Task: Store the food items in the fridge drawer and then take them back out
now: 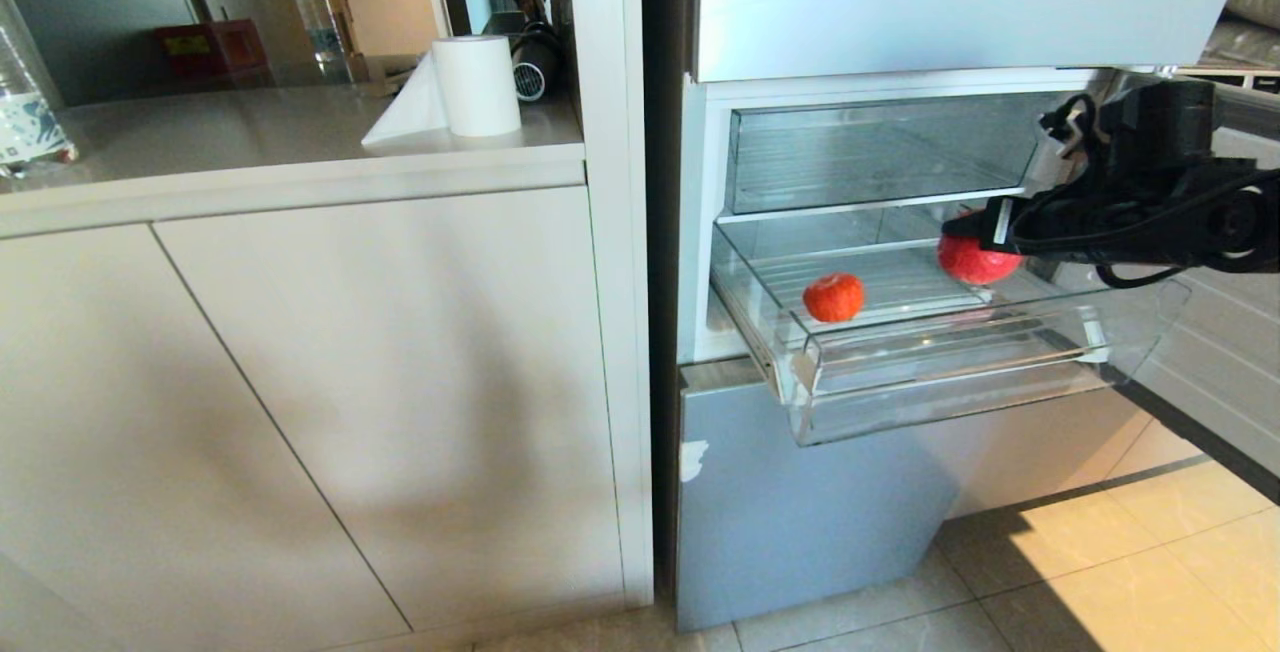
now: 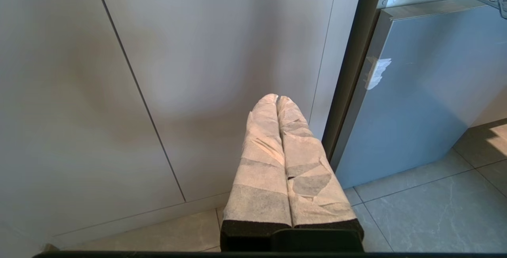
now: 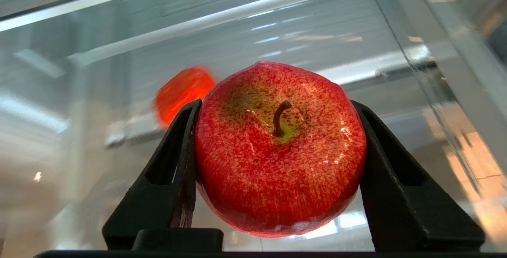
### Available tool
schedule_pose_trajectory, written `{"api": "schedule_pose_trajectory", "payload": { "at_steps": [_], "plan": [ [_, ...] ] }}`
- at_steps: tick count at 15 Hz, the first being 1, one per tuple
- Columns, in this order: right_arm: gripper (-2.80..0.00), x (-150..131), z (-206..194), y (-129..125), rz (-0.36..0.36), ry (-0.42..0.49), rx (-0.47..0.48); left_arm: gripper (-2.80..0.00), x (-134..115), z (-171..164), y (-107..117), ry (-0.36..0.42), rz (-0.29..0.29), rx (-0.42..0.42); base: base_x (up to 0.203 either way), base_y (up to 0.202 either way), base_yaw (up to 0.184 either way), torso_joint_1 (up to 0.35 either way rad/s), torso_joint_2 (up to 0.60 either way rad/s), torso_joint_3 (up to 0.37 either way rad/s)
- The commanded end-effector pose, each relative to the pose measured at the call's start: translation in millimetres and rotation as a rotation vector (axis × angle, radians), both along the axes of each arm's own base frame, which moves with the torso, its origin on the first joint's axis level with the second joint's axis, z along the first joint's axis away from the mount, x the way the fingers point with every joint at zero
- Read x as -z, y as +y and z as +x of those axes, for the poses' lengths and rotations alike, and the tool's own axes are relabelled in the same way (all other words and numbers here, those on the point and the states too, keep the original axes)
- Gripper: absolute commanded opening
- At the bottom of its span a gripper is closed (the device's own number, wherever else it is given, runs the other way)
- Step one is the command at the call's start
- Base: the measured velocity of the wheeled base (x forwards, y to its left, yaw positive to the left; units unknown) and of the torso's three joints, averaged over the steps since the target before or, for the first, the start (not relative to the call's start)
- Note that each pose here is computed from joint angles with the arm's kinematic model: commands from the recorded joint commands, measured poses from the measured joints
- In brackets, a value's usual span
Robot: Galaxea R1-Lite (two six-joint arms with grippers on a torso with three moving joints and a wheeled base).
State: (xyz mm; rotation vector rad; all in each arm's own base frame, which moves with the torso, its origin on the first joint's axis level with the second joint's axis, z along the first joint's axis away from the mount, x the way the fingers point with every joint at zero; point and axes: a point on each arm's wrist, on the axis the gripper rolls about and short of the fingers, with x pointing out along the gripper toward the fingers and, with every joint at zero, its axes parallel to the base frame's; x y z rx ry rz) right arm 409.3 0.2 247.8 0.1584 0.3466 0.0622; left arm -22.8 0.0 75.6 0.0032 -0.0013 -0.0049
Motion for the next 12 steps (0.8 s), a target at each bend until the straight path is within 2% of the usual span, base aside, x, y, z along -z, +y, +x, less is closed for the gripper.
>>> {"api": "schedule_pose_trajectory", "payload": {
  "at_steps": [1, 2, 3, 7, 9, 10, 12],
  "plan": [
    [-2.8, 36, 35, 0, 0.003, 0.057, 0.0, -2.8, 0, 0, 0, 0.001, 0.0, 0.0, 0.0, 0.0, 0.0, 0.0, 0.0, 0.0],
    [-2.8, 43, 44, 0, 0.003, 0.061, 0.0, -2.8, 0, 0, 0, 0.001, 0.0, 0.0, 0.0, 0.0, 0.0, 0.0, 0.0, 0.0],
    [0.0, 49, 52, 0, 0.003, 0.061, -0.002, -2.8, 0, 0, 0, 0.001, 0.0, 0.0, 0.0, 0.0, 0.0, 0.0, 0.0, 0.0],
    [0.0, 49, 67, 3, 0.007, 0.025, -0.005, -2.8, 0, 0, 0, 0.001, 0.0, 0.0, 0.0, 0.0, 0.0, 0.0, 0.0, 0.0],
    [0.0, 38, 63, 3, 0.022, 0.0, 0.001, -2.8, 0, 0, 0, 0.001, 0.0, 0.0, 0.0, 0.0, 0.0, 0.0, 0.0, 0.0],
    [0.0, 27, 58, 3, 0.027, -0.02, 0.002, -2.8, 0, 0, 0, 0.001, 0.0, 0.0, 0.0, 0.0, 0.0, 0.0, 0.0, 0.0],
    [0.0, -11, 26, 3, 0.038, -0.077, 0.006, -2.8, 0, 0, 0, 0.001, 0.0, 0.0, 0.0, 0.0, 0.0, 0.0, 0.0, 0.0]
  ]
}}
